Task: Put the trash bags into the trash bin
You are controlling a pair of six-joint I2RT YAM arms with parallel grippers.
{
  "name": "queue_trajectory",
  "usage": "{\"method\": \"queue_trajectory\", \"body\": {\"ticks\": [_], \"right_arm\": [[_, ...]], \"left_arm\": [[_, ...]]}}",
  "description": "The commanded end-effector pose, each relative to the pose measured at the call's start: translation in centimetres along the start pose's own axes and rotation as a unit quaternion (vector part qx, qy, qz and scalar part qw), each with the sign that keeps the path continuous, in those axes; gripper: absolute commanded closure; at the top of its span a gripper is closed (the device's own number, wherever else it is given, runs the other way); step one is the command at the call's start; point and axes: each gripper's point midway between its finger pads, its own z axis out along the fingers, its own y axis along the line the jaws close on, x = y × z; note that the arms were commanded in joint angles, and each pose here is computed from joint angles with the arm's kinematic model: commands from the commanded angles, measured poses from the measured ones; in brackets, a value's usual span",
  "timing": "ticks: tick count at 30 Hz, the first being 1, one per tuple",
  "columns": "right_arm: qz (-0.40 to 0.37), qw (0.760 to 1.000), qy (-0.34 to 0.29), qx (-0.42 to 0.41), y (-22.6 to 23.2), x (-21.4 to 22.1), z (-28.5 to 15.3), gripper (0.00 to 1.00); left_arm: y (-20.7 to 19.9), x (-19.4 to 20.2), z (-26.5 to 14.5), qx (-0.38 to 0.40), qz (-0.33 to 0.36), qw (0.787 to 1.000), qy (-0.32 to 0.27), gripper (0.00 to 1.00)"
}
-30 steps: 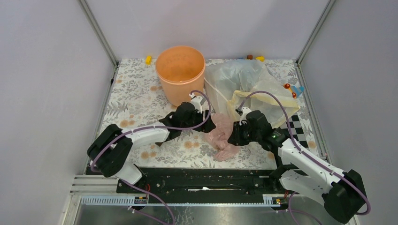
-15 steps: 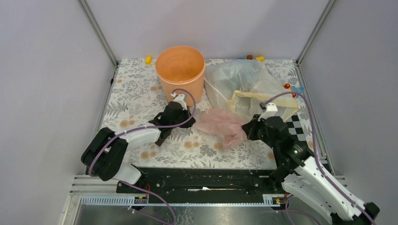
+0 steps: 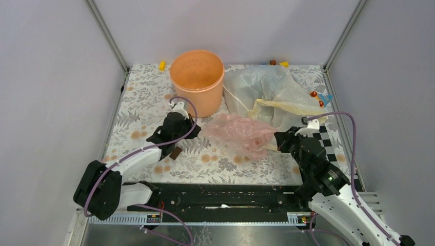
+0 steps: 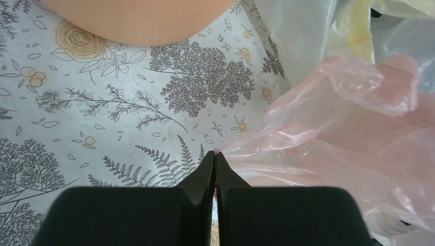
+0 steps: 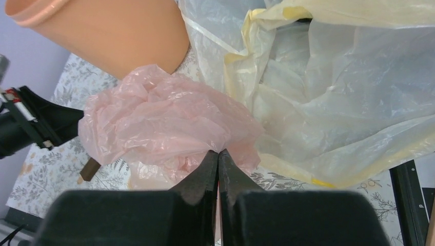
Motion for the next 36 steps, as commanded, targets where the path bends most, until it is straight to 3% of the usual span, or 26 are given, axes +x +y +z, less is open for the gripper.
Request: {"method": "queue_trajectory", "body": {"ticks": [1,4,5,6,9,14,16,18,20,26,29,30,32,33,36], "right_arm": [[-0.002,1.000,0.012,-0.003,0.7,0.3,1.1,0.93],[-0.011,0.999,0.036,0.000,0.8,1.2,1.7,0.65],[-0.015,0.999,0.043,-0.002,0.9,1.5,1.8,0.45],[-0.021,0.998,0.055,-0.016,1.4,1.8,1.8,0.34],[-0.053,0.992,0.092,-0.074,3.3,3.2,2.1,0.20],[-0.095,0.980,0.135,-0.114,5.1,4.5,3.5,0.08],[-0.101,0.978,0.142,-0.117,5.5,4.6,4.2,0.13],[-0.095,0.984,0.135,-0.073,4.6,4.0,5.2,0.50],[-0.064,0.990,0.121,-0.031,3.7,3.4,5.6,0.97],[-0.040,0.993,0.114,-0.007,2.8,3.0,4.8,1.00],[-0.049,0.989,0.140,0.021,1.3,4.7,4.7,0.84],[-0.051,0.987,0.150,0.024,1.0,5.3,4.7,0.71],[-0.058,0.983,0.173,0.009,1.1,6.7,4.5,0.24],[-0.060,0.981,0.184,-0.004,1.3,7.3,4.4,0.14],[-0.079,0.975,0.201,-0.056,2.8,7.7,3.8,0.13]], "left_arm": [[0.1,-1.4,-1.3,-0.004,-0.007,0.999,-0.036,1.00],[-0.5,-2.3,-2.2,0.009,-0.014,0.998,-0.056,1.00],[-0.4,-2.8,-2.5,0.003,-0.017,0.998,-0.068,1.00],[-0.7,-3.3,-3.1,0.008,-0.019,0.997,-0.079,1.00],[-2.1,-3.7,-4.1,0.039,-0.027,0.996,-0.080,1.00],[-3.9,-3.6,-5.3,0.079,-0.038,0.994,-0.065,1.00],[-3.8,-3.7,-5.6,0.076,-0.038,0.994,-0.067,1.00],[-3.6,-3.9,-6.0,0.068,-0.036,0.995,-0.068,1.00],[-3.1,-4.3,-6.3,0.049,-0.038,0.996,-0.071,1.00],[1.7,-5.8,-8.4,-0.060,-0.084,0.988,-0.112,1.00],[4.0,-6.7,-9.8,-0.100,-0.104,0.978,-0.150,1.00],[4.3,-6.9,-10.3,-0.105,-0.107,0.976,-0.159,1.00],[4.2,-7.4,-11.2,-0.102,-0.105,0.974,-0.173,1.00],[3.6,-7.7,-11.6,-0.085,-0.100,0.975,-0.182,1.00],[1.5,-7.3,-11.5,-0.015,-0.089,0.979,-0.185,1.00]]}}
